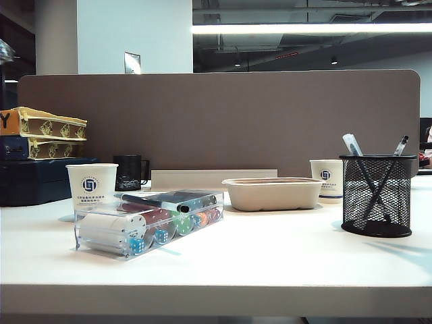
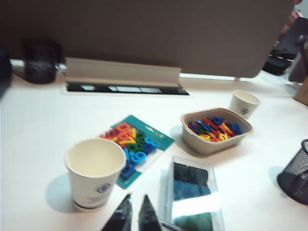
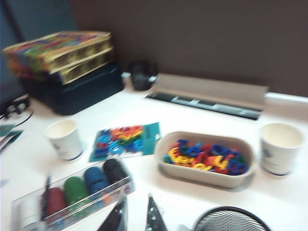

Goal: Pick up one pen and put it in the pen container.

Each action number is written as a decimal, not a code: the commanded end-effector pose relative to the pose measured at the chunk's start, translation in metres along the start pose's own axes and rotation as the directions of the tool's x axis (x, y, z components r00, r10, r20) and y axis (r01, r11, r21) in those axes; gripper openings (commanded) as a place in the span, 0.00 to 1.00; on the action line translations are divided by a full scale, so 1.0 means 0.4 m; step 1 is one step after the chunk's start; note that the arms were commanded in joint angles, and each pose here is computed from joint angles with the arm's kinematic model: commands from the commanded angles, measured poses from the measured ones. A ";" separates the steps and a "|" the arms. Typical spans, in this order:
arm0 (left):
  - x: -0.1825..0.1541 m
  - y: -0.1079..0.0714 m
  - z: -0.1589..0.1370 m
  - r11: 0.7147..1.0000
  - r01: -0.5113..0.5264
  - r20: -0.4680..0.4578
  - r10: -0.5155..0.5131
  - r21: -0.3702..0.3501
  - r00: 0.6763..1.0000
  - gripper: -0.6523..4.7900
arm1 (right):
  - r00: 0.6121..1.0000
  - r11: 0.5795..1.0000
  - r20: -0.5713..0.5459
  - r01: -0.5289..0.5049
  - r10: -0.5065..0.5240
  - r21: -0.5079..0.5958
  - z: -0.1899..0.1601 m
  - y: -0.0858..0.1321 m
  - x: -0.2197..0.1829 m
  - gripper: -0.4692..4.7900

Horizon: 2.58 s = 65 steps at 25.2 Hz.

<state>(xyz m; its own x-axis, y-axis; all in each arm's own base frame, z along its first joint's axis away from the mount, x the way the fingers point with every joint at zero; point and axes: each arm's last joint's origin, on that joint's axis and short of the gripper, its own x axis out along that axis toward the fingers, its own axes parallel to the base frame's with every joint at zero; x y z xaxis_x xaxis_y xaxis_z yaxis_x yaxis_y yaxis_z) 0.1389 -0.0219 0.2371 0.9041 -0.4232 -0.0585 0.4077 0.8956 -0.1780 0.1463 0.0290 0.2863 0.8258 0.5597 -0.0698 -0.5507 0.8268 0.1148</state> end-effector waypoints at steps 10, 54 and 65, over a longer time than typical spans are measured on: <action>0.051 0.009 0.014 0.995 0.068 -0.076 -0.073 -0.070 0.994 0.17 | 0.983 0.985 -0.100 -0.147 0.156 0.092 -0.011 -0.019 0.092 0.21; 0.180 0.024 -0.080 0.968 0.070 -0.337 -0.151 -0.243 0.929 0.34 | 0.796 0.869 -0.354 -0.419 0.491 0.263 -0.120 0.099 0.341 0.32; 0.190 0.031 -0.091 0.972 0.031 -0.362 -0.116 -0.232 0.925 0.34 | 0.690 0.833 -0.470 -0.494 0.550 0.250 -0.210 0.205 0.383 0.37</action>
<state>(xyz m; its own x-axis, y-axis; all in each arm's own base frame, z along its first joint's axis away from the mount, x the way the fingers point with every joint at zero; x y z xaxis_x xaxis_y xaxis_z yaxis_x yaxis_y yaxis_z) 0.2066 -0.0482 0.1919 0.7324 -0.5524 -0.3981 0.3950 0.8209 -0.4125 0.2167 0.1840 0.1994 0.1905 0.8689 -0.4569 -0.8173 0.3982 0.4165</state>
